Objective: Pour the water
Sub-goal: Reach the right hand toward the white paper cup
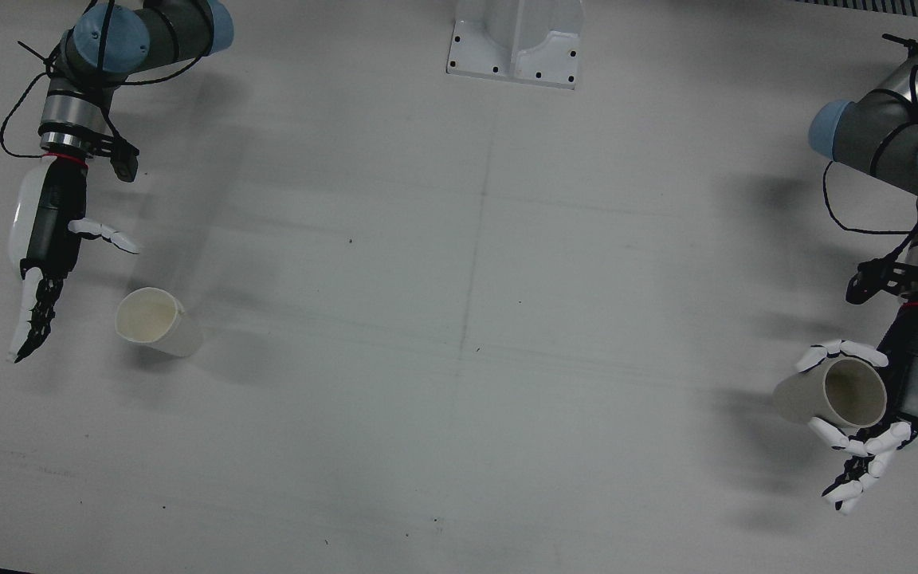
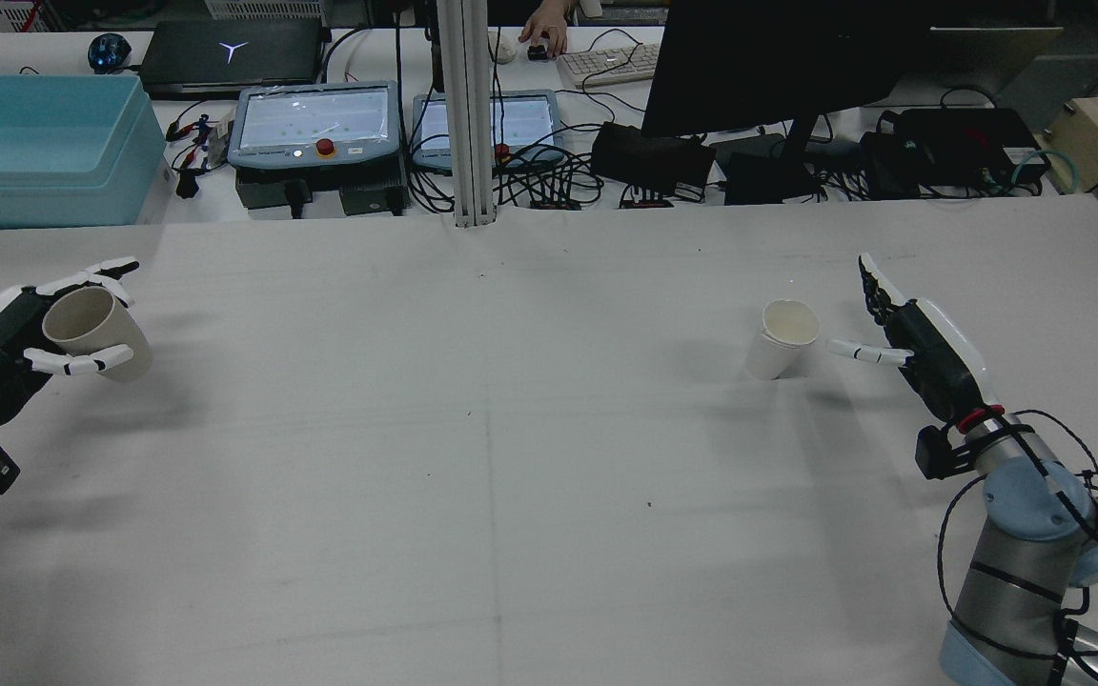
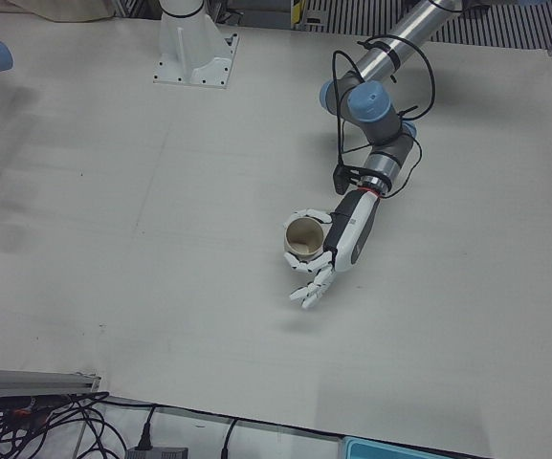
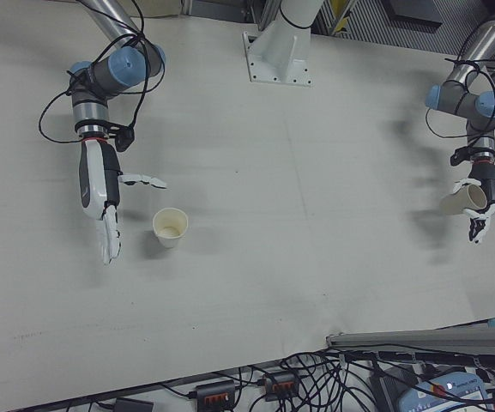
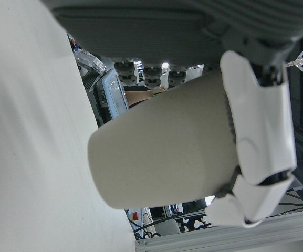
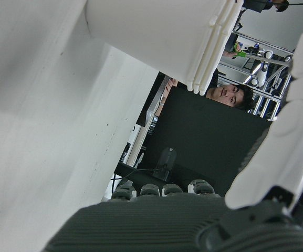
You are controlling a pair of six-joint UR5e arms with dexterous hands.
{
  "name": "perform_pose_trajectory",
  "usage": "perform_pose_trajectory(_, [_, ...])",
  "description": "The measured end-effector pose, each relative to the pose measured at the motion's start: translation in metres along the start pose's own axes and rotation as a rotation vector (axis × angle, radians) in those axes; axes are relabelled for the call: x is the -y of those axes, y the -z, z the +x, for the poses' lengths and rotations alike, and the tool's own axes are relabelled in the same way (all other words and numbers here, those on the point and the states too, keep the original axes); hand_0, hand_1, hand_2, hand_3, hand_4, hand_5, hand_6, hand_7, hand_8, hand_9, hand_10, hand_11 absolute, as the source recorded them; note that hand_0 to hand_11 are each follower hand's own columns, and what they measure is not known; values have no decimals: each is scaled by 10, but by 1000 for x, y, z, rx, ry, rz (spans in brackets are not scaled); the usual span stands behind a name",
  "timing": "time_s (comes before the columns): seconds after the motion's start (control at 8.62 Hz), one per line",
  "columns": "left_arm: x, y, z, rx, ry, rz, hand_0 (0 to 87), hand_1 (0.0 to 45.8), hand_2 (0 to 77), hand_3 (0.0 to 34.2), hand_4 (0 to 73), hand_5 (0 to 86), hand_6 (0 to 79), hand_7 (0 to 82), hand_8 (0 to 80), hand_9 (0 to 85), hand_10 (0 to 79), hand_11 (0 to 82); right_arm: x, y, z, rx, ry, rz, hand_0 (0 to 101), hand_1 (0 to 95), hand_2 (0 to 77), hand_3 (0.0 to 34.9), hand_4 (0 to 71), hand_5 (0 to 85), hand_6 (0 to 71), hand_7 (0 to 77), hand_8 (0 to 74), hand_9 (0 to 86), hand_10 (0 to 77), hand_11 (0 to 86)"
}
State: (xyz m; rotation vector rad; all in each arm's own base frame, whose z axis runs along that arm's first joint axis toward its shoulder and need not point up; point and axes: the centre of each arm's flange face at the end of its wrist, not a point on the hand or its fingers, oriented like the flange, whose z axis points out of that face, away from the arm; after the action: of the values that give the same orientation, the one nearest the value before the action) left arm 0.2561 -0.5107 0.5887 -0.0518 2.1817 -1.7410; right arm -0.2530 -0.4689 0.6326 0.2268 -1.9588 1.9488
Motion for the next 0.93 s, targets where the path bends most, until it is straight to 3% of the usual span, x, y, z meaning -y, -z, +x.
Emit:
perform_pose_trajectory(0.7, [-5,3,3,-3,3,-7,538,175,355,0,393,425,93,196,65,93,44,82,19,13,28,200,28,86,402,115,142,0,0,5,5,11,27,33,38,60])
perform_pose_trajectory(0.93, [-10,4,6,-2,4,-11,538,175,355,0,393,425,87,191,60,93,44,87,21,16,33,231,39,97,413,115,142,0,0,5,5,11,16,33,38,82])
